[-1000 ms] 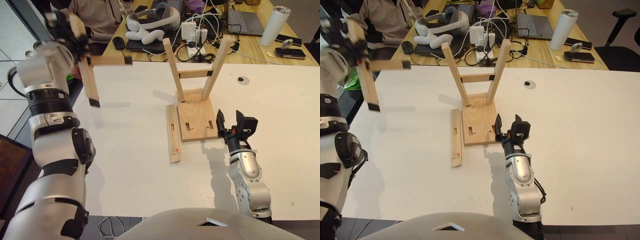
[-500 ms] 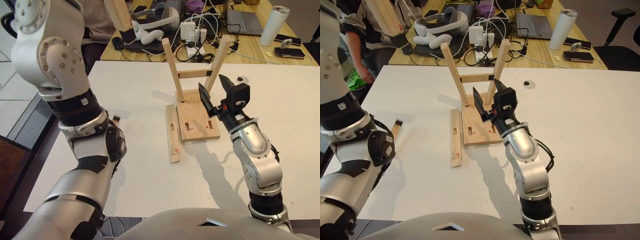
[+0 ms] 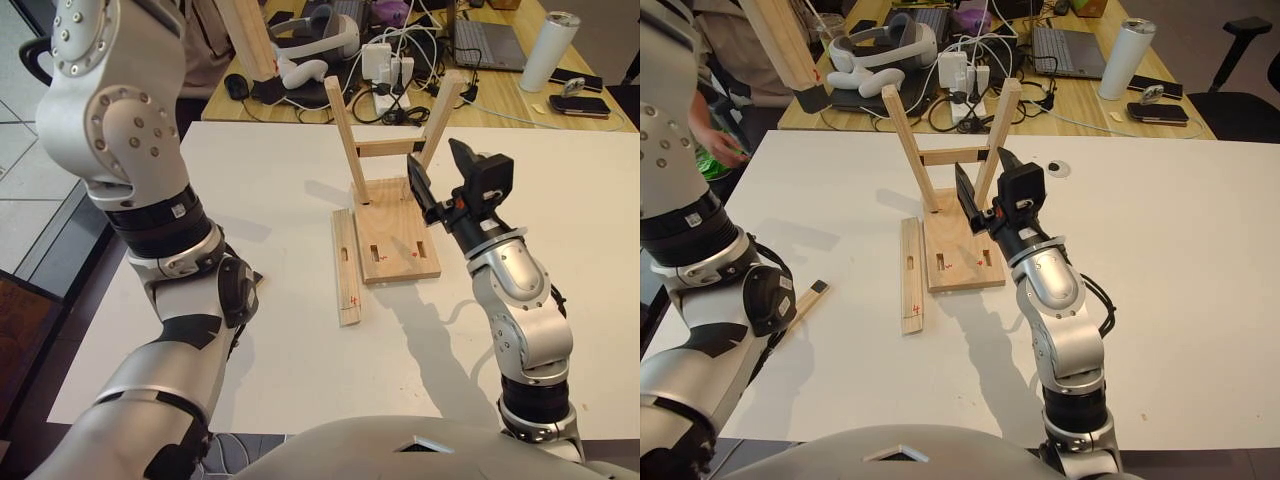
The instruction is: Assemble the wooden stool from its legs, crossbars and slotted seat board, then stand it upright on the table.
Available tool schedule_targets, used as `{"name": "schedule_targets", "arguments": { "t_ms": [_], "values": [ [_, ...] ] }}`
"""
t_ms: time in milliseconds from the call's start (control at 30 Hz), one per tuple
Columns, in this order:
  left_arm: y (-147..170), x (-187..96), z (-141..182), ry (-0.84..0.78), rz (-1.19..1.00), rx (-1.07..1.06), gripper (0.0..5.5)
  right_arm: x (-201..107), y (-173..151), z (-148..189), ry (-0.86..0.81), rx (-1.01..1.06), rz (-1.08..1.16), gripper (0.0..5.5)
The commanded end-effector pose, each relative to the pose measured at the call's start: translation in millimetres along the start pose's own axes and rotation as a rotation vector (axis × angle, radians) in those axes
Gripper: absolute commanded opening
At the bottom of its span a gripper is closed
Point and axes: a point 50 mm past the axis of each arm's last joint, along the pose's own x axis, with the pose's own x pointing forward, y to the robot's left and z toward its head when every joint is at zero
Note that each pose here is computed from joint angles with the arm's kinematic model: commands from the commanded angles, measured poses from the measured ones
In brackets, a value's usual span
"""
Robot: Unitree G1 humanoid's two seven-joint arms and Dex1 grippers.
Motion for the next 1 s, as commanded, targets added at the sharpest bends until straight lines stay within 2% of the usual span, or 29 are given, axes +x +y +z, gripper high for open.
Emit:
{"name": "schedule_targets", "arguments": {
  "t_ms": [33, 200, 367, 733, 833, 900, 1000],
  "values": [
    [2, -2, -4, 0.028, 0.02, -0.006, 1.02, -15, 3, -16, 0.083, 0.026, 0.008, 3.28],
    [5, -8, -4, 0.031, 0.052, -0.021, 1.02, -51, 7, -43, 0.208, 0.128, -0.007, 3.28],
    [4, -31, -24, 0.085, 0.094, -0.023, 1.02, -55, 1, -37, 0.089, 0.092, -0.127, 3.28],
    [-13, -57, -54, 0.166, 0.134, -0.067, 1.02, -71, 2, -47, 0.093, 0.077, -0.215, 3.28],
    [-5, -90, -84, 0.221, 0.235, -0.077, 1.02, -78, 6, -42, 0.061, 0.085, -0.249, 3.28],
    [-4, -135, -117, 0.325, 0.327, -0.095, 1.02, -81, 7, -38, 0.05, 0.086, -0.272, 3.28],
    [-12, -187, -145, 0.474, 0.385, -0.169, 1.02, -88, 6, -35, 0.063, 0.134, -0.31, 3.28]
  ]
}}
